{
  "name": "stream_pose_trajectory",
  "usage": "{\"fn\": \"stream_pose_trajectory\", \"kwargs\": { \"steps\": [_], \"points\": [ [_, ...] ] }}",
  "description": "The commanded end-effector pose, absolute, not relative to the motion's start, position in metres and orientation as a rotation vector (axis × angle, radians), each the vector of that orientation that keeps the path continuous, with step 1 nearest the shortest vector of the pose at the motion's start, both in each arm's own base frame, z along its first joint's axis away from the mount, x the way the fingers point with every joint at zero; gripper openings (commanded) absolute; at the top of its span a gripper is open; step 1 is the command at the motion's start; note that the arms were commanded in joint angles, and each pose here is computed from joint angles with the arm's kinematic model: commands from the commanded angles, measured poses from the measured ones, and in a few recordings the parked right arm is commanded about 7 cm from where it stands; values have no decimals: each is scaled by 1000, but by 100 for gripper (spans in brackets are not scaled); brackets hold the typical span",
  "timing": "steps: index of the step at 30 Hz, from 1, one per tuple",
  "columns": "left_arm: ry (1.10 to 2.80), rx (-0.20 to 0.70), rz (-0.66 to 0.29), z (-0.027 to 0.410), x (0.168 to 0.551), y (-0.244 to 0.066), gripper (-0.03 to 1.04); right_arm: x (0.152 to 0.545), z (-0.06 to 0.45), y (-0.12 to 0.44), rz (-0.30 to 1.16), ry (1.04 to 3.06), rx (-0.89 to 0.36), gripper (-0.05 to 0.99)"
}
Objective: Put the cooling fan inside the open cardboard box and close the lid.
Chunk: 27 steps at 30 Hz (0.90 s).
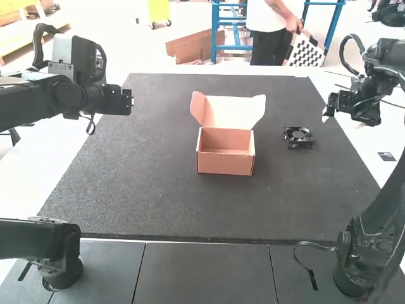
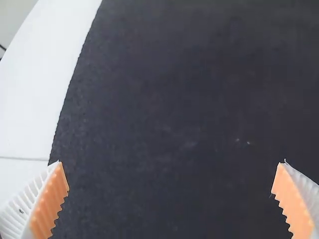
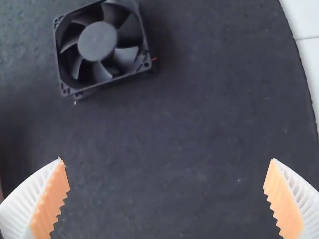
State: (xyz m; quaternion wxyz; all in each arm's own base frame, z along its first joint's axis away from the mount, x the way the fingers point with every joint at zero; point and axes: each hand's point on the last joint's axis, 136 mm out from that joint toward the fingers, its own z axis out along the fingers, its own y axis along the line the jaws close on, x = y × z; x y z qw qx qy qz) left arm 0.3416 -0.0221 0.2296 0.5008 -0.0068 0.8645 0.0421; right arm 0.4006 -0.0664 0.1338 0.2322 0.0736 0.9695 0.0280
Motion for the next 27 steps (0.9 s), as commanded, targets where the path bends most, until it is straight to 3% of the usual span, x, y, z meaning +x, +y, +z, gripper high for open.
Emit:
{"fn": "stream_pose_trajectory", "kwargs": {
  "steps": [1,7,27],
  "points": [
    [2050,-15,73,250,345,-27,97,410,130,-73,30,2677,104,90],
    [2059,10,51,248,346,-32,97,429,106,-82,2,2739,51,90],
    [2117,34,62,234,349,-33,97,495,61,-87,102,2880,3,90]
  ]
}}
